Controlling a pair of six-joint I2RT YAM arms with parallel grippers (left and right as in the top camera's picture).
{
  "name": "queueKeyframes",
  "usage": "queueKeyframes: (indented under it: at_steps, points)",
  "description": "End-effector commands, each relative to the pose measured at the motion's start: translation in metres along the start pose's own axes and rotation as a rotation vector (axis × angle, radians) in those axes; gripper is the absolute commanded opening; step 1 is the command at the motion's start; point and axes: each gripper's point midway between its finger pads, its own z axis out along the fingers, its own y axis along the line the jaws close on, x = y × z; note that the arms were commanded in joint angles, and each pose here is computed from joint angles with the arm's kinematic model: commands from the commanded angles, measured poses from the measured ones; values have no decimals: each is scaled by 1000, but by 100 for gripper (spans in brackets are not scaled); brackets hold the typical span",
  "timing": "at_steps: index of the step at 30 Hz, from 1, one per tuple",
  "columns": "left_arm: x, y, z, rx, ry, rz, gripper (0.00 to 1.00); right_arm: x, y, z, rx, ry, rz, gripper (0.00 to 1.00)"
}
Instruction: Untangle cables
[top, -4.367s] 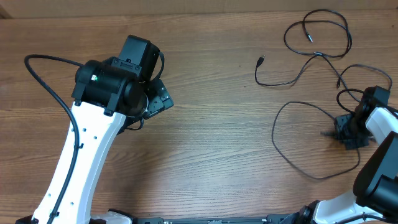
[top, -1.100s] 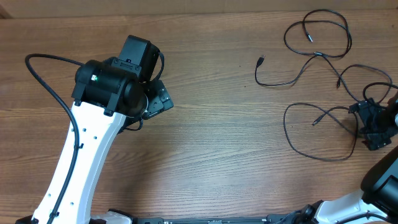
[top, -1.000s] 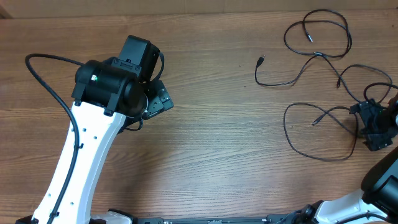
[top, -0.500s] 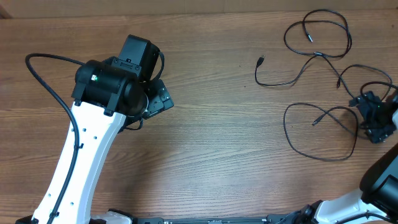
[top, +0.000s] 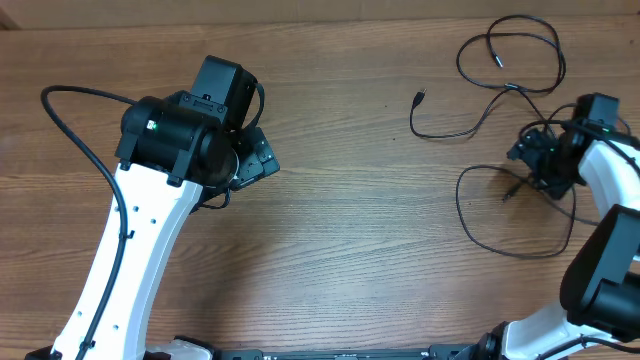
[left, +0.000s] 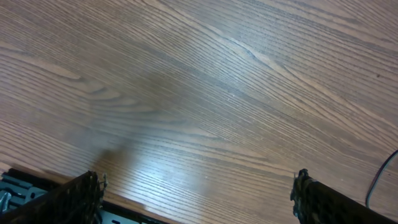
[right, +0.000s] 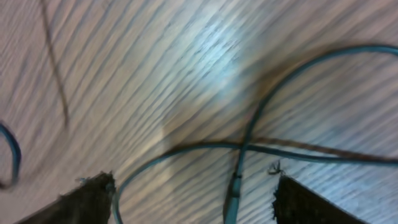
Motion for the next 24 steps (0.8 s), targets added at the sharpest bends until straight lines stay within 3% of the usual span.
queueKeyframes:
  at_steps: [1,17,21,24]
  points:
    - [-4,-1,-7,19,-23,14,100,3,0,1,20,2,-7,69]
    - [-7,-1,-7,15,-38,13,100,37,-18,22,84,68,19,61]
    - [-9,2,-7,-1,-47,14,99,38,-19,26,81,59,18,55]
    - [-8,2,-7,-2,-45,17,99,38,-20,29,74,48,23,44]
